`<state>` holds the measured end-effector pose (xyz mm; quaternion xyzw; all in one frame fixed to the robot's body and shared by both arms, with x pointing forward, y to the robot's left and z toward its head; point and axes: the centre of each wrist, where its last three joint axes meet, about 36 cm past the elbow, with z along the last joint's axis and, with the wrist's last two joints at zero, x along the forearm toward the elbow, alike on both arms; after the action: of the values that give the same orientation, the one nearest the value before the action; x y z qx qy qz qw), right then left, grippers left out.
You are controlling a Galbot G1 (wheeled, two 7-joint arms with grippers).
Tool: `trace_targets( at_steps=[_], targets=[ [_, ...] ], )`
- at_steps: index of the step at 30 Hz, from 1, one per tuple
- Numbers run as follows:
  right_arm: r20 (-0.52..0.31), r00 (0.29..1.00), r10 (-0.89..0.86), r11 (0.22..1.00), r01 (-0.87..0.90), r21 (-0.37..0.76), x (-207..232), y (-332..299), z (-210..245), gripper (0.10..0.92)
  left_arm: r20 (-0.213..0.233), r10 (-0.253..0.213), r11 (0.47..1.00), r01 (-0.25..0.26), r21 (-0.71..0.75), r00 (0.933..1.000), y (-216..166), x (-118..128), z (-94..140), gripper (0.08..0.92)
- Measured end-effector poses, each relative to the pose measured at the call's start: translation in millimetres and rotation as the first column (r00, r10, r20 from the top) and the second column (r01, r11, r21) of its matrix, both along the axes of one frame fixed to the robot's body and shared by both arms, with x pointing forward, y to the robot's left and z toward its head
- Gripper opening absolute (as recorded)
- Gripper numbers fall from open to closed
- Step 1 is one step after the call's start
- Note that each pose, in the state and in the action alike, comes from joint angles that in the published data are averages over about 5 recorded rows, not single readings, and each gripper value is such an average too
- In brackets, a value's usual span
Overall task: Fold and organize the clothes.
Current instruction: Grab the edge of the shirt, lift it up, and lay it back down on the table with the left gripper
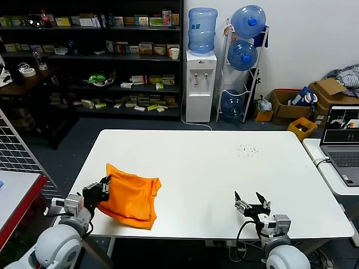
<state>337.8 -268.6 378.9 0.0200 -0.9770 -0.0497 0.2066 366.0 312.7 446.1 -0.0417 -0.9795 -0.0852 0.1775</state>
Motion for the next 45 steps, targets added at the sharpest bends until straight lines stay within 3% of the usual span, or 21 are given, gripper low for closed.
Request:
trace_targets(
  at_steps=[13, 21, 26, 30, 36, 45],
  targets=[
    [0.007, 1.000, -0.006, 1.000, 0.006, -0.002, -3.7, -2.9, 0.4, 0.823, 0.016, 0.056, 0.986, -0.058, 0.156, 0.9983, 55.3, 19.4, 12.5, 0.113],
    [0.019, 0.999, -0.029, 1.000, 0.029, -0.003, -11.6, -2.2, 2.4, 0.823, -0.003, 0.069, 0.994, -0.069, 0.082, 0.9976, 42.0, 19.6, 17.3, 0.113],
    [0.018, 0.998, -0.061, 0.998, 0.061, -0.011, -22.7, -4.0, 2.1, 0.823, -0.066, 0.055, 0.991, -0.063, -0.114, 0.9963, -9.5, 19.8, 17.0, 0.113],
    [0.014, 0.996, -0.093, 0.995, 0.093, -0.019, -33.8, -7.0, 2.9, 0.823, -0.135, 0.036, 0.955, -0.074, -0.286, 0.9902, -65.2, 32.1, 11.2, 0.113],
    [0.013, 0.990, -0.143, 0.989, 0.143, -0.026, -47.3, -13.0, 6.4, 0.823, -0.227, -0.035, 0.881, -0.077, -0.466, 0.9734, -159.1, 66.0, 1.0, 0.113],
    [0.015, 0.985, -0.173, 0.984, 0.173, -0.029, -52.9, -20.2, 9.7, 0.823, -0.290, -0.131, 0.822, -0.060, -0.567, 0.9479, -279.1, 101.1, -8.0, 0.113]
  ],
)
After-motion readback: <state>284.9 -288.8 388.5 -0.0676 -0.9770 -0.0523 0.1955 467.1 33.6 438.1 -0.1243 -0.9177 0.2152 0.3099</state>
